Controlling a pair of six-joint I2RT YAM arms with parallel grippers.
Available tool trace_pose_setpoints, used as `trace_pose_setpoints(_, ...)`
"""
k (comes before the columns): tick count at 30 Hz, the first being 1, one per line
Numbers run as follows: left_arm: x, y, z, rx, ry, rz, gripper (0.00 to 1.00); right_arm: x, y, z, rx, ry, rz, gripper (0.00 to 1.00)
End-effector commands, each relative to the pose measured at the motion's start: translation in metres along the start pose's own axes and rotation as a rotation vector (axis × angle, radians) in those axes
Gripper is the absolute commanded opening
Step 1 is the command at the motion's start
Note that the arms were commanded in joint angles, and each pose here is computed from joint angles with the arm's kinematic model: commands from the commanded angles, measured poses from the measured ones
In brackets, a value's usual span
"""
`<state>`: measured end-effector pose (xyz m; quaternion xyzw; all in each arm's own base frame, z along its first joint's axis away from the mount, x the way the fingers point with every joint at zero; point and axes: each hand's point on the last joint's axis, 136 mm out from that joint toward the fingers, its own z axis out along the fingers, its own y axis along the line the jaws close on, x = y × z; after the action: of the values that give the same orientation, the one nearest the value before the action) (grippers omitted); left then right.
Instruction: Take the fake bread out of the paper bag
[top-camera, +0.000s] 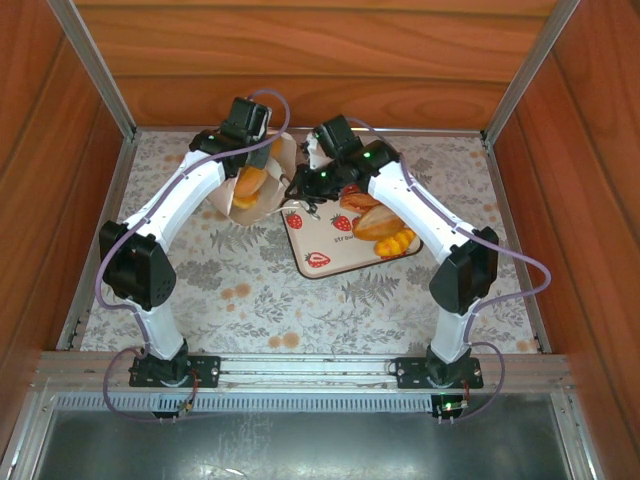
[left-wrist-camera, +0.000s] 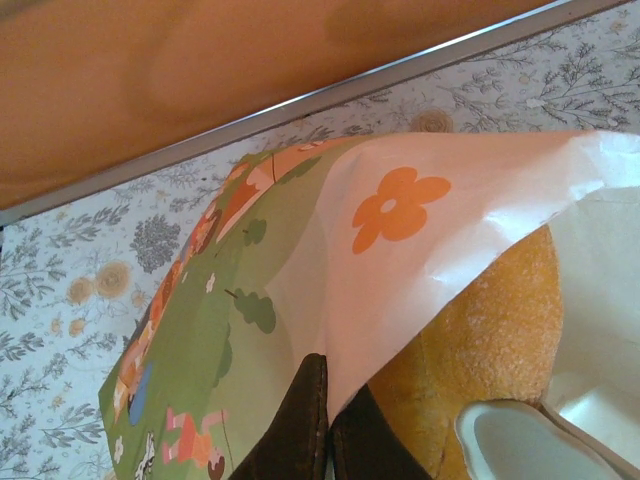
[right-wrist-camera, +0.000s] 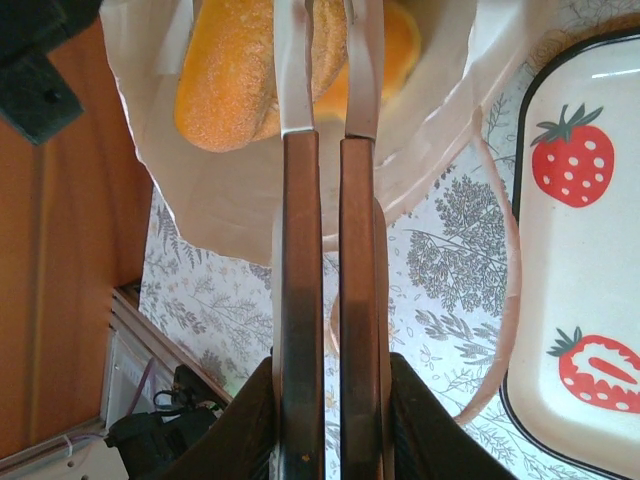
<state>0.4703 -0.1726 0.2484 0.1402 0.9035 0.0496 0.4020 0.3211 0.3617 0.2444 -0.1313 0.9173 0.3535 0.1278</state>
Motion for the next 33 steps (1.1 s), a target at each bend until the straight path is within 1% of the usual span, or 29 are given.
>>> trace_pose_setpoints(1, -0.007, 0.006, -0.004, -0.018, -0.011, -0.013, 0.0, -0.008, 0.012, -0.002, -0.04, -0.036, -0.05, 0.0)
trace_pose_setpoints(7, -0.007, 0.006, -0.002, -0.019, -0.009, -0.014, 0.0, -0.003, 0.015, -0.007, -0.037, -0.029, -0.045, 0.0)
trace_pose_setpoints(16, -0.007, 0.013, -0.001, -0.064, -0.009, -0.026, 0.0, 0.024, 0.017, -0.022, -0.032, 0.0, -0.026, 0.0)
trace_pose_setpoints(21, -0.009, 0.016, -0.001, -0.08, -0.012, -0.025, 0.0, 0.031, 0.025, -0.04, -0.048, -0.035, -0.045, 0.0)
trace_pose_setpoints(22, -0.009, 0.016, -0.001, -0.08, -0.012, -0.024, 0.0, 0.031, 0.024, -0.039, -0.046, -0.034, -0.044, 0.0)
trace_pose_setpoints(23, -0.008, 0.016, 0.0, -0.081, -0.01, -0.025, 0.0, 0.031, 0.03, -0.055, -0.059, -0.066, -0.059, 0.0)
trace_pose_setpoints(25, -0.009, 0.016, -0.001, -0.083, -0.012, -0.025, 0.0, 0.033, 0.031, -0.064, -0.047, -0.082, -0.062, 0.0)
trace_pose_setpoints(30, -0.011, 0.018, -0.004, -0.087, -0.019, -0.022, 0.0, 0.041, 0.023, -0.094, 0.031, -0.128, -0.076, 0.0)
trace_pose_setpoints(33, -0.013, 0.018, -0.006, -0.084, -0.026, -0.023, 0.0, 0.048, 0.02, -0.119, 0.066, -0.174, -0.085, 0.0)
